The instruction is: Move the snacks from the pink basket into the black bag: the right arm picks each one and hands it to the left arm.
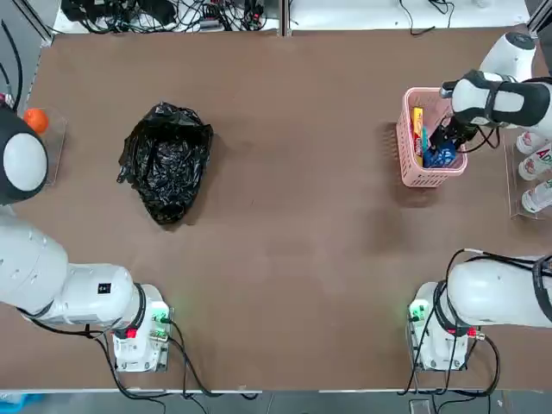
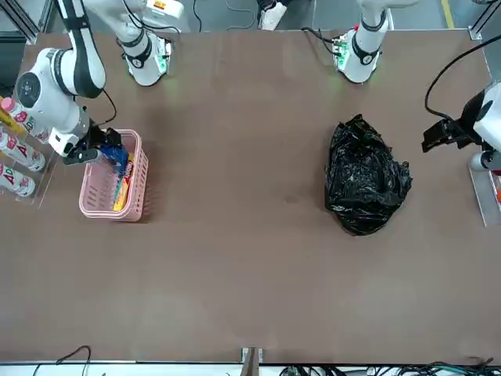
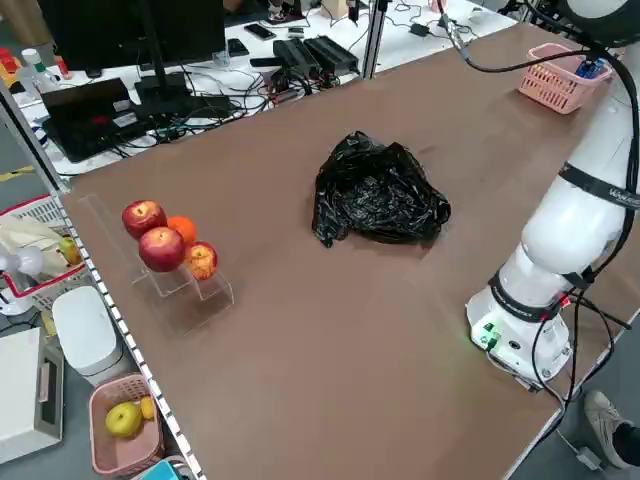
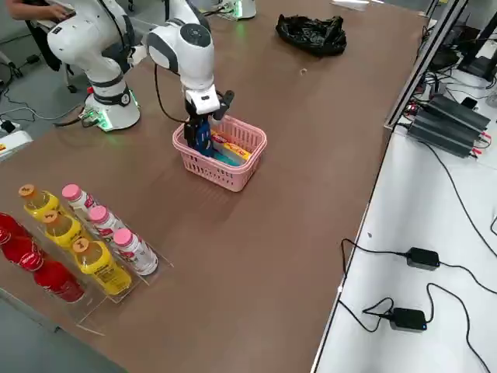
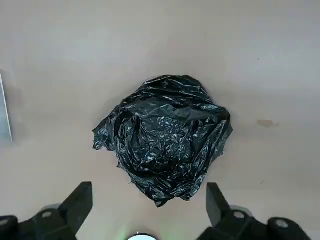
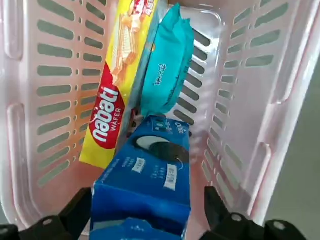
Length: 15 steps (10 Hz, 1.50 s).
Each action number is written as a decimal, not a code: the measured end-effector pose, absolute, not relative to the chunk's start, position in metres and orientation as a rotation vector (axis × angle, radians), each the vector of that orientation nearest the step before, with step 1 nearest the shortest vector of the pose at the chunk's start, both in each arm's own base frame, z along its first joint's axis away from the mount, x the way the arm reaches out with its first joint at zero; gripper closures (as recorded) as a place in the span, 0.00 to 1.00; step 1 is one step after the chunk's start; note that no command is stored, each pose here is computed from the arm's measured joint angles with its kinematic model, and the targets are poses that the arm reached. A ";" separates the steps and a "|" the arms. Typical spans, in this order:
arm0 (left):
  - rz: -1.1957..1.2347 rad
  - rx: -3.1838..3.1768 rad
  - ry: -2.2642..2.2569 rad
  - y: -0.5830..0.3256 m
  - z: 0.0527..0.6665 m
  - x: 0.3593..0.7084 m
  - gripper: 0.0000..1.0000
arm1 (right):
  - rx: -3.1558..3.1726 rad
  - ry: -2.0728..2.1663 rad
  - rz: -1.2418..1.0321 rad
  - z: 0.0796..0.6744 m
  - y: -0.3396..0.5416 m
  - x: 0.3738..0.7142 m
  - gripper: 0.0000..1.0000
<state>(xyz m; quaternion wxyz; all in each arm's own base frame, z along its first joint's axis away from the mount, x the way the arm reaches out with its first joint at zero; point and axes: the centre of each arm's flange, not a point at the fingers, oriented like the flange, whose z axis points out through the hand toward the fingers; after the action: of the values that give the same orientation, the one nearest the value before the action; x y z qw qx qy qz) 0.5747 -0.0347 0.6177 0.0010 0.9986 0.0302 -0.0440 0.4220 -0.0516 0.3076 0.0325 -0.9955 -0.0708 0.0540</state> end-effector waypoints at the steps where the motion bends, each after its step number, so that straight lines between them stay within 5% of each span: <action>1: -0.139 3.135 0.043 -0.035 0.618 0.575 0.00 | -3.063 -0.220 0.167 0.306 -0.050 0.421 0.04; 5: -0.142 3.111 -0.011 -0.036 0.617 0.574 0.00 | -3.061 -0.226 0.169 0.304 -0.048 0.420 0.14; 10: -0.142 3.109 -0.008 -0.035 0.617 0.575 0.00 | -3.062 -0.226 0.164 0.305 -0.048 0.420 0.41; 15: -0.142 3.109 -0.004 -0.035 0.617 0.575 0.00 | -3.063 -0.227 0.161 0.306 -0.048 0.420 0.48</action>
<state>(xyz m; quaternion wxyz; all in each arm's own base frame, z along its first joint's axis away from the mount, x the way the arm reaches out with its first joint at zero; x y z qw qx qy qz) 0.5746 -0.0350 0.6174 0.0147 0.9988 -0.0013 -0.0456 0.4205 -0.0476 0.3058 0.0332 -0.9953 -0.0738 0.0524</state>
